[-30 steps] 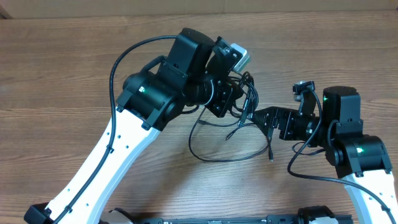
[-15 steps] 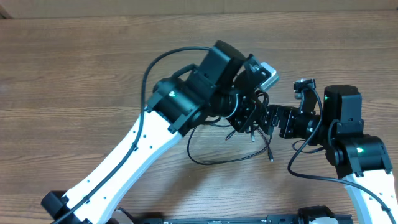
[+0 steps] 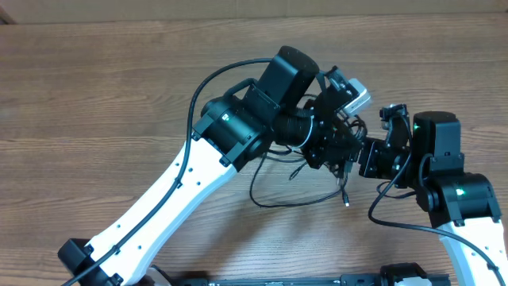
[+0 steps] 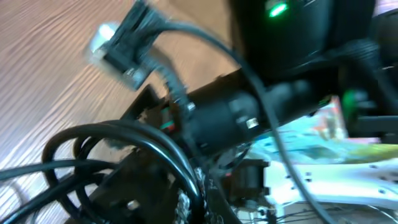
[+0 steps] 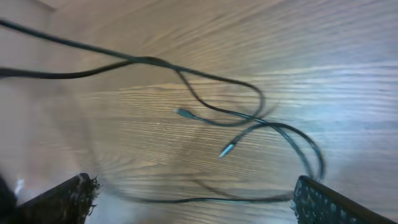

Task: Untangle cables

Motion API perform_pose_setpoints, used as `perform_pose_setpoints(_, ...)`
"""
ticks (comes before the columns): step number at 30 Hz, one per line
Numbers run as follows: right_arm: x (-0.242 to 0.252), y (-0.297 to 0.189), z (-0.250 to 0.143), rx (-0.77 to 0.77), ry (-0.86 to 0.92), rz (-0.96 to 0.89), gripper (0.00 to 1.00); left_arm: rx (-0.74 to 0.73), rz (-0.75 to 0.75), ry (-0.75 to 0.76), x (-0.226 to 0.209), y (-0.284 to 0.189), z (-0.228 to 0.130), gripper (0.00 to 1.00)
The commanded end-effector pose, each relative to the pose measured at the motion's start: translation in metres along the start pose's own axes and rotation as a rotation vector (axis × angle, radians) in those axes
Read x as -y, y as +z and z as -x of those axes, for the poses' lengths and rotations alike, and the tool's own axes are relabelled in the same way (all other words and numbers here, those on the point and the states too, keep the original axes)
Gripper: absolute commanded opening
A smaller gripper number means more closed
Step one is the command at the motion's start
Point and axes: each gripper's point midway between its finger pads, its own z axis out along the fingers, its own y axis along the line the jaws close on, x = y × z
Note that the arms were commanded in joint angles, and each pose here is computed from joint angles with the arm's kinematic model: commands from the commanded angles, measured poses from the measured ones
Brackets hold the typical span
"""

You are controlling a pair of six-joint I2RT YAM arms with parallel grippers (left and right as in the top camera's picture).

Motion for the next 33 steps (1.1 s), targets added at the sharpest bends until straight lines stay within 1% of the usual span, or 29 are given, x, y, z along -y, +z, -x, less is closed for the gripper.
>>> perform_pose_setpoints(1,0.025,-0.001,-0.001,0.012,0.008,-0.140,1.00,0.018,-0.177,0.042,0.029,-0.007,0.007,0.04)
perform_pose_setpoints(6,0.047,-0.005,-0.010,-0.009,0.030,-0.262,1.00,0.027,-0.125,-0.023,0.003,-0.023,0.007,0.04)
perform_pose_setpoints(13,0.052,-0.007,-0.013,-0.015,0.042,-0.294,1.00,0.053,-0.053,-0.110,-0.027,-0.051,0.006,0.04)
perform_pose_setpoints(19,0.062,-0.010,-0.010,0.022,0.144,-0.352,1.00,0.021,-0.018,-0.138,-0.042,-0.062,-0.008,0.04)
perform_pose_setpoints(26,0.060,-0.010,-0.009,0.027,0.168,-0.340,1.00,-0.002,-0.023,-0.139,-0.041,-0.063,-0.015,0.04)
perform_pose_setpoints(30,0.046,-0.005,-0.011,0.004,0.169,-0.257,1.00,-0.025,-0.031,-0.101,-0.033,-0.055,-0.019,0.04)
perform_pose_setpoints(33,0.042,-0.004,-0.011,0.005,0.205,-0.235,1.00,-0.051,0.019,-0.108,-0.039,-0.052,-0.025,0.04)
